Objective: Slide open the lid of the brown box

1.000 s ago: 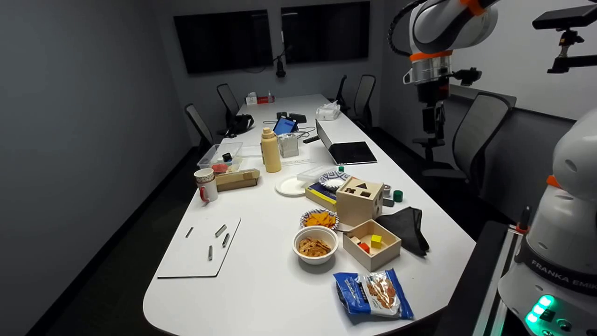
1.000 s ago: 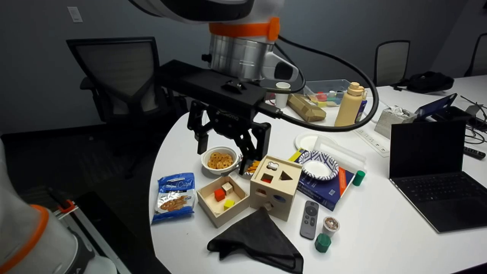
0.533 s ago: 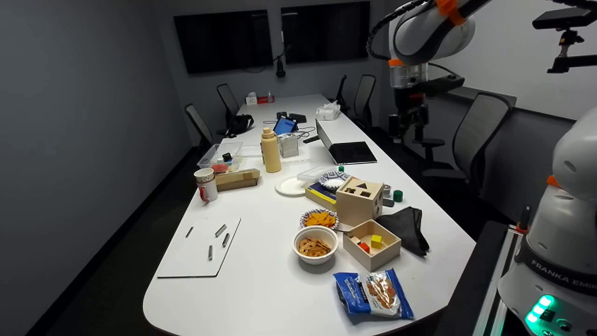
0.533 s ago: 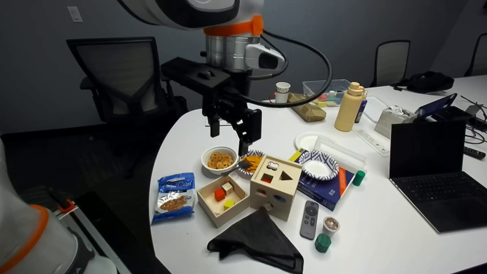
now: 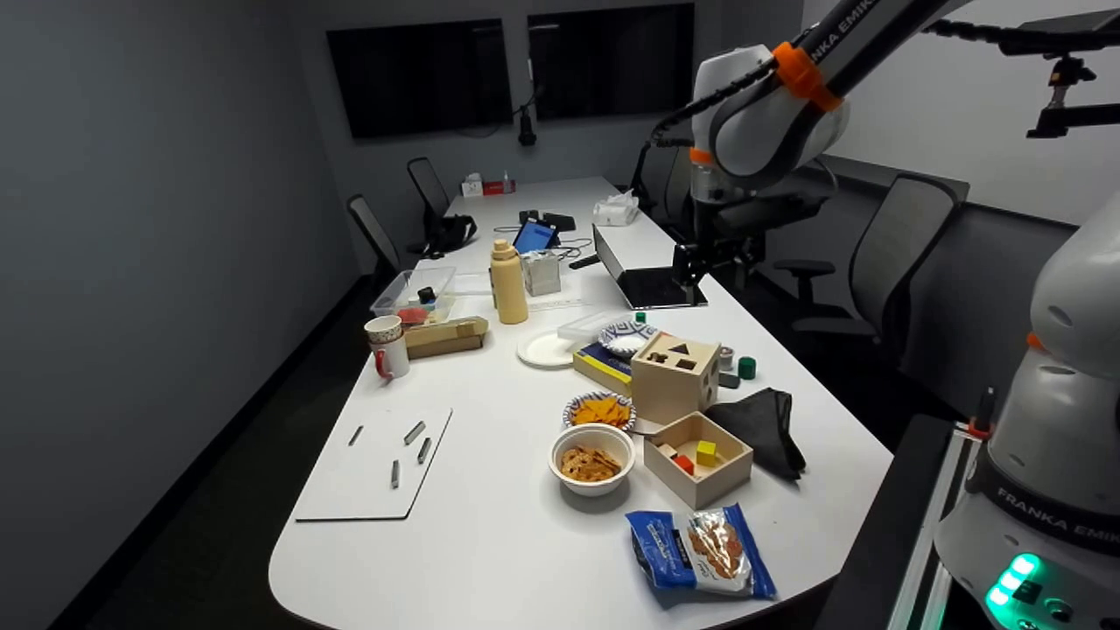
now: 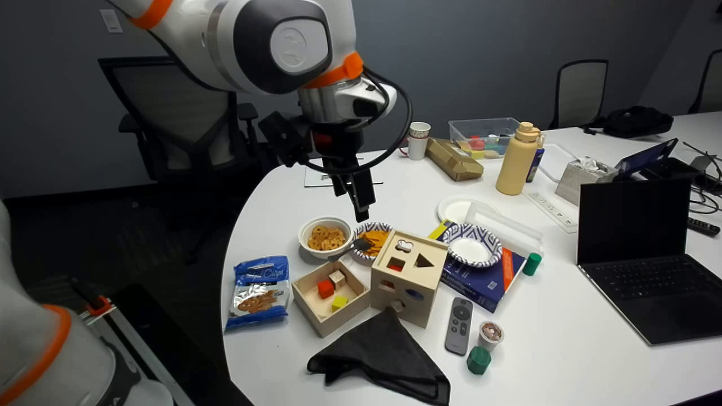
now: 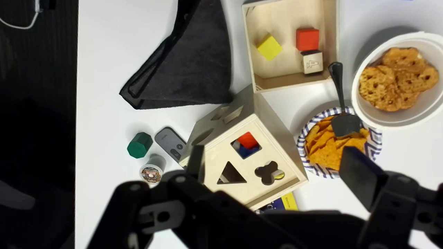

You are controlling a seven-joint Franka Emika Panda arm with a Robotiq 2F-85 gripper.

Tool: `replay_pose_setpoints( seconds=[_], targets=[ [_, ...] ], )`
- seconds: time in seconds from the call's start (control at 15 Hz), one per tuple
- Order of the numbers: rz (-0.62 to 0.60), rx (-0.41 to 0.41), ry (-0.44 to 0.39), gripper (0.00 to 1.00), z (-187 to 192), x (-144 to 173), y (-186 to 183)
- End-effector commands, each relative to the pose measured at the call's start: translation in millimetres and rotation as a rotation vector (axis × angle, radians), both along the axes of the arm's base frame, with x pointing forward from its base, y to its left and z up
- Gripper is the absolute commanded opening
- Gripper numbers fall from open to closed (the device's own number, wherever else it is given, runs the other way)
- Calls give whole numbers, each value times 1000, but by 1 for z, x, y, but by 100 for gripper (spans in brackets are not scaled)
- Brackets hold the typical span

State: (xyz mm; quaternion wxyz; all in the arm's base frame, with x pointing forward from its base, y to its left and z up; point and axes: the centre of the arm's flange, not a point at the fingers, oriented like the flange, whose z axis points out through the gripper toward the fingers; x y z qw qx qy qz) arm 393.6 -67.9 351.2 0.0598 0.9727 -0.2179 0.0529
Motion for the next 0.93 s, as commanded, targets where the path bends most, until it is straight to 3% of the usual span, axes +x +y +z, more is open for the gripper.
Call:
replay_pose_setpoints(
  seconds=[0.0, 0.47, 0.87],
  targets=[
    [-86, -102, -37, 100, -38, -2, 8],
    [-131, -267, -19, 100, -92, 3, 3],
    [-158, -232, 12, 100, -112, 31, -15]
  ],
)
